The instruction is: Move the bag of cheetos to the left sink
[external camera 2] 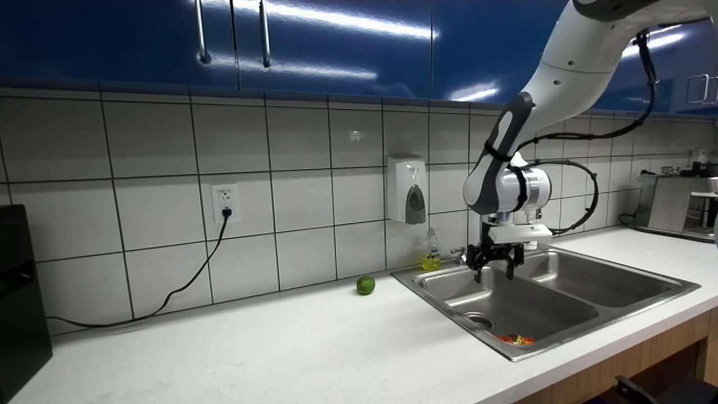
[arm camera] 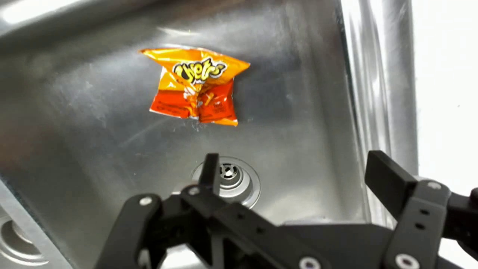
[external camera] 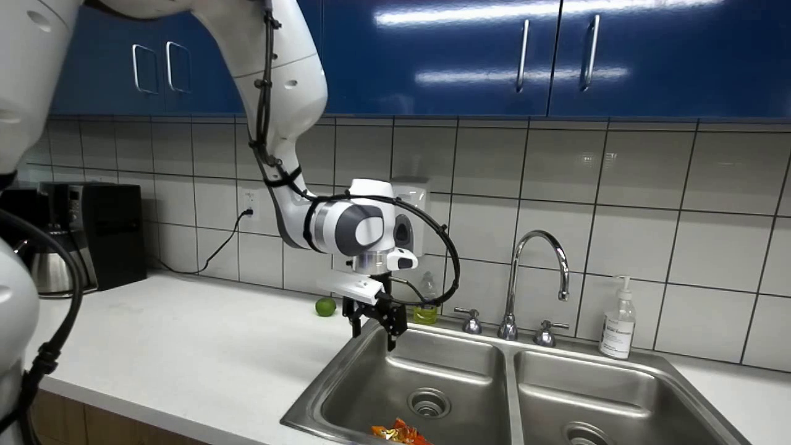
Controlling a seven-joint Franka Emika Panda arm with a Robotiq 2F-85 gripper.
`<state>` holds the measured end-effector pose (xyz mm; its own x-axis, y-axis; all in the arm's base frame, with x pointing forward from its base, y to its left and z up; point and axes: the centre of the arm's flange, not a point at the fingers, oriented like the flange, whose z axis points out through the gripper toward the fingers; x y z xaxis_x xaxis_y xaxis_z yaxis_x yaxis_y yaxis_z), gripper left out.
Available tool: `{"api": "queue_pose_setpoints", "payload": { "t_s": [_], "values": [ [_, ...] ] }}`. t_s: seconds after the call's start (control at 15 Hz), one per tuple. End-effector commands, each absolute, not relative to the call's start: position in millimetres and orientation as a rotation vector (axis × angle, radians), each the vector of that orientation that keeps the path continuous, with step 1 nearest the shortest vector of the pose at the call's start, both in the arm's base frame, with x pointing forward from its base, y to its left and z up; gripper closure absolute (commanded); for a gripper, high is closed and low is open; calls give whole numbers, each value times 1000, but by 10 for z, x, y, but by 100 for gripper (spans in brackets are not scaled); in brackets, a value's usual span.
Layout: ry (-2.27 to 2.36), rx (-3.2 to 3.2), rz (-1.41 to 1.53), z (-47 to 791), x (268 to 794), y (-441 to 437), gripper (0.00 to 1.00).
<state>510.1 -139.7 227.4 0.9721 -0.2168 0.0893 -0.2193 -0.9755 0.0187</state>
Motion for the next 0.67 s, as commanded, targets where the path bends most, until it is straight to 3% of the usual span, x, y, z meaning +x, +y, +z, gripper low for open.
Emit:
{"api": "queue_pose_setpoints", "payload": {
  "t_s": [0.0,0.6],
  "values": [
    [-252,3098,11,2741,4633,-1136,0],
    [-156,3115,-165,3258,3816,-731,0]
  ]
}}
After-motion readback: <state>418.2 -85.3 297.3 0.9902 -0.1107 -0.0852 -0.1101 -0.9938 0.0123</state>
